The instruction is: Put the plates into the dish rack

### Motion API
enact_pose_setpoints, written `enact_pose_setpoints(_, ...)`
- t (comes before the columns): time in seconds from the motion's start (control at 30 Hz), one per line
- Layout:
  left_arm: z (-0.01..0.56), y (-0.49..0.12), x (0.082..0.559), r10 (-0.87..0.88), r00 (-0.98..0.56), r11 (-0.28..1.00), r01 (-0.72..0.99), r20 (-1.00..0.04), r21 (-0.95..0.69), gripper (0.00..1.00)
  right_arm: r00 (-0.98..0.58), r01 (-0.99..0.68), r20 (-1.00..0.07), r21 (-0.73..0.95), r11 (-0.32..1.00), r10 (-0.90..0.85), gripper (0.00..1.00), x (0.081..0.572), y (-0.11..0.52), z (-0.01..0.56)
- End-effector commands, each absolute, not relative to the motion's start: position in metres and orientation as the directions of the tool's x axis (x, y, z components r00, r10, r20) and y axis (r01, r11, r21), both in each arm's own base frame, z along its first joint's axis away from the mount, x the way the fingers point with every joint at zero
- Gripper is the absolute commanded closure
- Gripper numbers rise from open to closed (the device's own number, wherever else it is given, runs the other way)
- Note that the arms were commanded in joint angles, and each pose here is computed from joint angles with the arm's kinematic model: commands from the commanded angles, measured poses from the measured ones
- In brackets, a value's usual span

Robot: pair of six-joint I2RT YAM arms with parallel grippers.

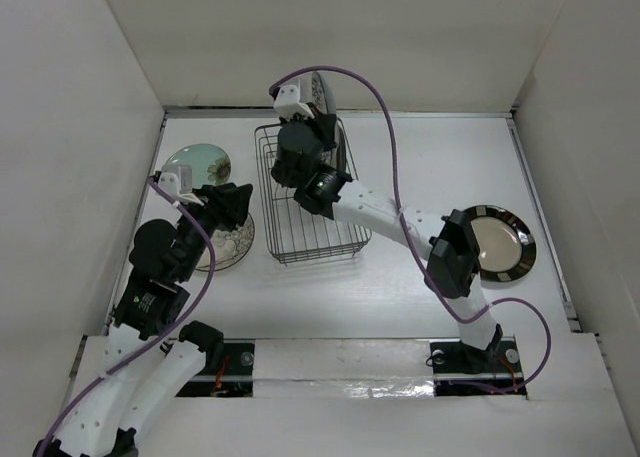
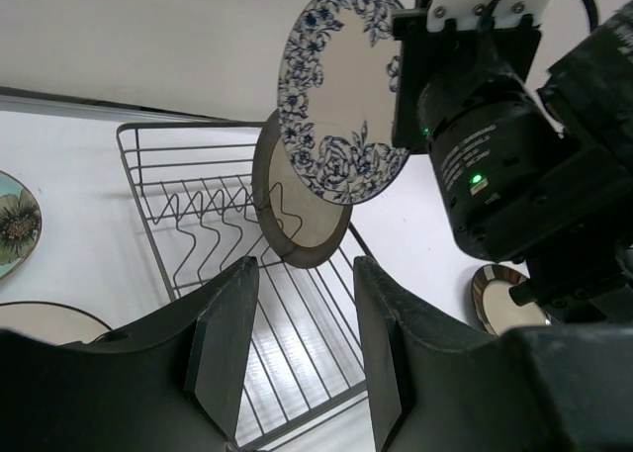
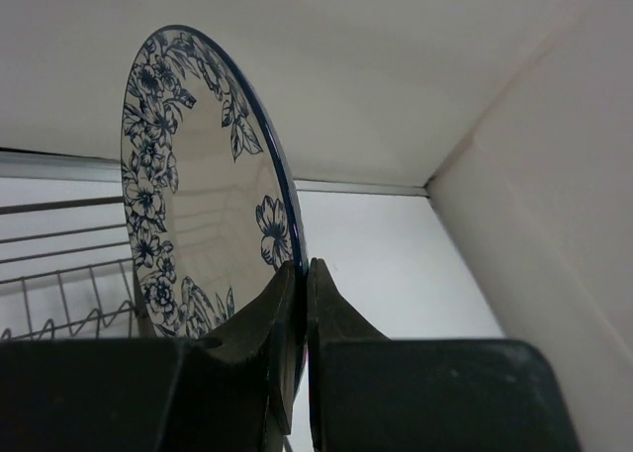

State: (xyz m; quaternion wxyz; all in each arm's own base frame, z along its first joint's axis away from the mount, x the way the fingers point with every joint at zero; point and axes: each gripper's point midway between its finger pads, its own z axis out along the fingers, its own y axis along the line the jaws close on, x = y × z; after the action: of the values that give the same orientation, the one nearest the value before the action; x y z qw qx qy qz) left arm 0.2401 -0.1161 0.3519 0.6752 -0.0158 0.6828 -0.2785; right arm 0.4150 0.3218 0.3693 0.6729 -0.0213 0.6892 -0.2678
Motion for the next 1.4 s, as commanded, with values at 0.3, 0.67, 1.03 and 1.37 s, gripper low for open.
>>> enact_pose_setpoints(0.3,0.385,-0.093,0.231,-0.431,0.033,0.863,0.308,-0.902,-0.401,0.6,-0.05,0.399,-0.956,-0.283,0.872,-0.288,1.0,0.419,0.315,0.371)
enact_pose_setpoints(0.67,0.391,-0.083,0.226,-0.44,0.07,0.871,0.278,-0.895,-0.406,0.61,-0.109,0.34,-0.912,-0.407,0.848,-0.395,1.0,0.433,0.337,0.323)
enact_pose_setpoints(1.03,0.389,-0.085,0.227,-0.438,0.062,0.868,0.286,-0.897,-0.405,0.61,-0.135,0.261,-0.905,-0.425,0.867,-0.404,1.0,0.434,0.354,0.294)
enact_pose_setpoints(1.37,0.386,-0.091,0.228,-0.437,0.047,0.862,0.309,-0.898,-0.403,0.6,-0.186,0.203,-0.95,-0.286,0.937,-0.25,1.0,0.44,0.352,0.259)
